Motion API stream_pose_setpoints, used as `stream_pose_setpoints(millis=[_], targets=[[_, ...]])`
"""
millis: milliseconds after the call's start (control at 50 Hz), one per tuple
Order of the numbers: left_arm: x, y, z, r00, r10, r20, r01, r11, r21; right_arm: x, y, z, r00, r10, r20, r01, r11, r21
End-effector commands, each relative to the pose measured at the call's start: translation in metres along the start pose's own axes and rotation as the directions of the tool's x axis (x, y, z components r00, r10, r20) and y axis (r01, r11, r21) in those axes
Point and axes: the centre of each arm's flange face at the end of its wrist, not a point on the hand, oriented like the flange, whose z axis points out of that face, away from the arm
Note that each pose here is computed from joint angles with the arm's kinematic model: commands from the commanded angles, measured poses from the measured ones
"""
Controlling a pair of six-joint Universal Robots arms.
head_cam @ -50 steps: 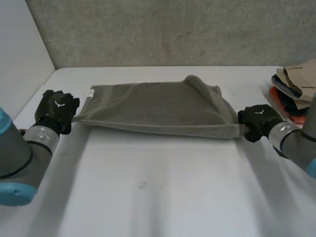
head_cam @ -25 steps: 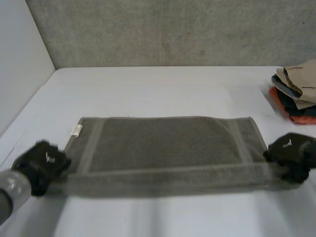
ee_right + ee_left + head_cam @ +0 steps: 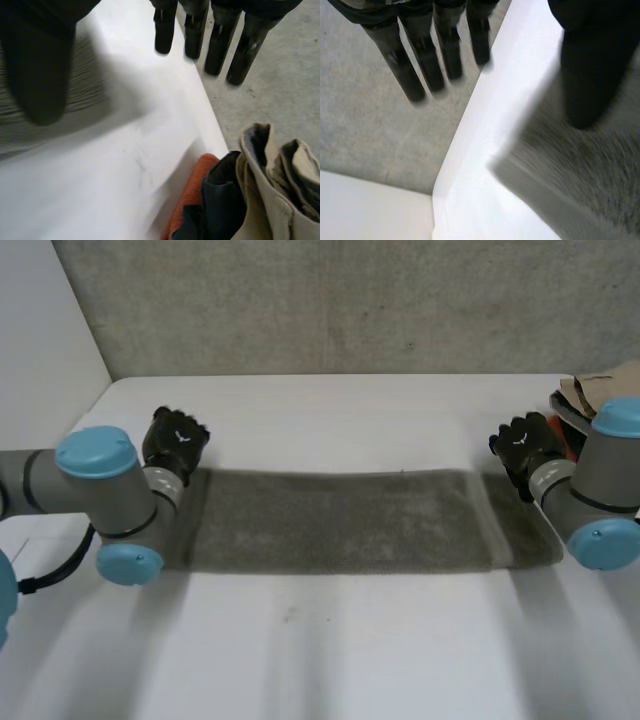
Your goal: Fold the laundry.
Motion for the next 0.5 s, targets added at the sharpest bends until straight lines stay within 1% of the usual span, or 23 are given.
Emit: stream_pose_setpoints(millis=[20,80,100,160,180,220,280,300,320,360,380,400,460,500], targets=[[0.010,-0.026,-0.004,1.000,-0.012,0.016,0.011,0.996,0.092,0.018,-0.021,0.002,0.988,0.044,-0.145,-0.039,0.998,0.039],[0.006,-0.030,-0.008,1.000,-0.014,0.026,0.011,0.995,0.099,0.033,-0.029,-0.006,0.980,0.101,-0.173,-0.090,0.994,0.070],[-0.001,-0.033,-0.012,0.999,-0.017,0.035,0.013,0.995,0.103,0.043,-0.036,-0.015,0.973,0.140,-0.185,-0.124,0.988,0.096],[-0.013,-0.038,-0.020,0.999,-0.026,0.047,0.021,0.994,0.106,0.059,-0.050,-0.032,0.960,0.197,-0.200,-0.170,0.975,0.141],[-0.018,-0.041,-0.028,0.998,-0.035,0.047,0.030,0.994,0.106,0.068,-0.056,-0.043,0.952,0.228,-0.202,-0.199,0.968,0.153],[-0.020,-0.041,-0.035,0.998,-0.045,0.039,0.041,0.994,0.100,0.071,-0.055,-0.052,0.950,0.252,-0.186,-0.225,0.962,0.152],[-0.026,-0.044,-0.053,0.996,-0.088,0.026,0.085,0.992,0.098,0.062,-0.036,-0.070,0.956,0.279,-0.090,-0.273,0.960,0.065],[-0.027,-0.043,-0.058,0.994,-0.104,0.020,0.101,0.990,0.096,0.054,-0.027,-0.079,0.955,0.296,-0.024,-0.296,0.955,0.008],[-0.028,-0.044,-0.066,0.990,-0.141,0.011,0.139,0.986,0.095,0.050,-0.022,-0.084,0.951,0.308,0.007,-0.308,0.951,-0.023],[-0.027,-0.043,-0.075,0.985,-0.174,-0.002,0.174,0.981,0.090,0.043,-0.013,-0.092,0.939,0.338,0.066,-0.333,0.940,-0.078],[-0.027,-0.043,-0.078,0.982,-0.190,-0.005,0.190,0.978,0.089,0.035,-0.005,-0.100,0.923,0.369,0.111,-0.354,0.926,-0.130],[-0.028,-0.043,-0.083,0.975,-0.221,-0.013,0.221,0.971,0.085,0.031,-0.001,-0.102,0.915,0.382,0.128,-0.363,0.920,-0.148],[-0.027,-0.042,-0.089,0.967,-0.255,-0.023,0.256,0.963,0.080,0.021,0.010,-0.107,0.892,0.424,0.157,-0.396,0.901,-0.180],[-0.024,-0.041,-0.091,0.961,-0.276,-0.032,0.277,0.958,0.072,0.018,0.015,-0.107,0.889,0.430,0.159,-0.403,0.898,-0.179]])
